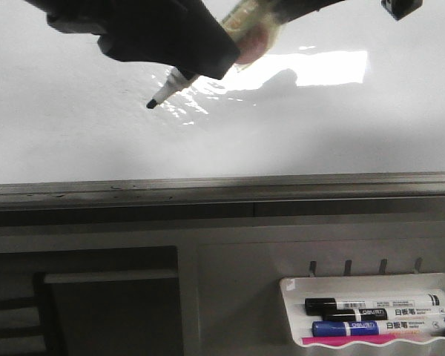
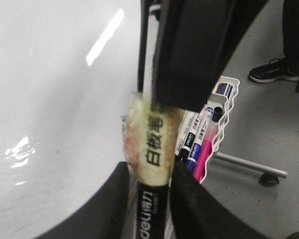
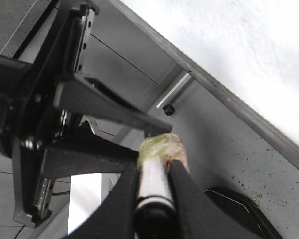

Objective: Write number 7 on whiteboard

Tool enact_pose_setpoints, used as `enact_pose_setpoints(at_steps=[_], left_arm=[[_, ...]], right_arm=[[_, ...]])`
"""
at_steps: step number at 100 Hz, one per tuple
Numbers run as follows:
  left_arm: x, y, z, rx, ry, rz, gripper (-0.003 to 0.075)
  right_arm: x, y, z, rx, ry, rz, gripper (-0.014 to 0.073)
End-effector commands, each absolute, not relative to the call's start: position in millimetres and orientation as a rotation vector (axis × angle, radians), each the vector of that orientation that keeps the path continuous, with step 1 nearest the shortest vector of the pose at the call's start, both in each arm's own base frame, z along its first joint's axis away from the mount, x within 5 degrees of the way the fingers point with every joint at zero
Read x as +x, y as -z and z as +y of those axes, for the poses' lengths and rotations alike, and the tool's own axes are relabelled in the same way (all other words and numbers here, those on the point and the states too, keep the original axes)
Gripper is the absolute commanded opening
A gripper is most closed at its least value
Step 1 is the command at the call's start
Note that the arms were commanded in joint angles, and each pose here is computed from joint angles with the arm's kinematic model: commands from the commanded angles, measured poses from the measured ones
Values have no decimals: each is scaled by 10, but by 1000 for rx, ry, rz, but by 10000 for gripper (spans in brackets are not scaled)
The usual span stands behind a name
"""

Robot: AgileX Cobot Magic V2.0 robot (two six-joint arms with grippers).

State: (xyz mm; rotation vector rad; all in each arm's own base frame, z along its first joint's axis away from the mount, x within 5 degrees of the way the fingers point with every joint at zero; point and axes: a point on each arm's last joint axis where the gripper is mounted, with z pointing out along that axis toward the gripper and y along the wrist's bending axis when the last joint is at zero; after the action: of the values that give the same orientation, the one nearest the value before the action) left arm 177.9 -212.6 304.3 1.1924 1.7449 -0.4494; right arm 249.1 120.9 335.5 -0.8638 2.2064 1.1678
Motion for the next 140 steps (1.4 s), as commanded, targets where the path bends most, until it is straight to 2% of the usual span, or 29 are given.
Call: enact_pose_setpoints(at_steps=[1,8,13,40,55,67,90,140], left_arm=[[1820,-3336,-2063,1035,463,1658,386],[1858,-3380,-2000,971,474,1669,504],[1889,-3412,-1943,918,484,1681,531],[2088,-3616,-1424,542,525,1749,471],[2126,-3646,-1122,395,484,1756,424],[2135,-3595,-959,330,442,1770,400],[2118,-3553,-802,253,389,1762,399],[2134,-3578,-775,214,371,1738,399]], right_arm=[[2448,-3553,1226,-866,-1181,2107,-62],[2443,-3581,1215,-854,-1149,2096,-62],[2426,-3600,1201,-839,-1120,2086,-62],[2184,-3652,1001,-619,-829,1944,-62],[1972,-3651,899,-540,-743,1835,-63],[1958,-3649,865,-487,-718,1796,-64],[2090,-3702,836,-419,-667,1690,-63],[2620,-3497,959,-404,-729,1723,-63]])
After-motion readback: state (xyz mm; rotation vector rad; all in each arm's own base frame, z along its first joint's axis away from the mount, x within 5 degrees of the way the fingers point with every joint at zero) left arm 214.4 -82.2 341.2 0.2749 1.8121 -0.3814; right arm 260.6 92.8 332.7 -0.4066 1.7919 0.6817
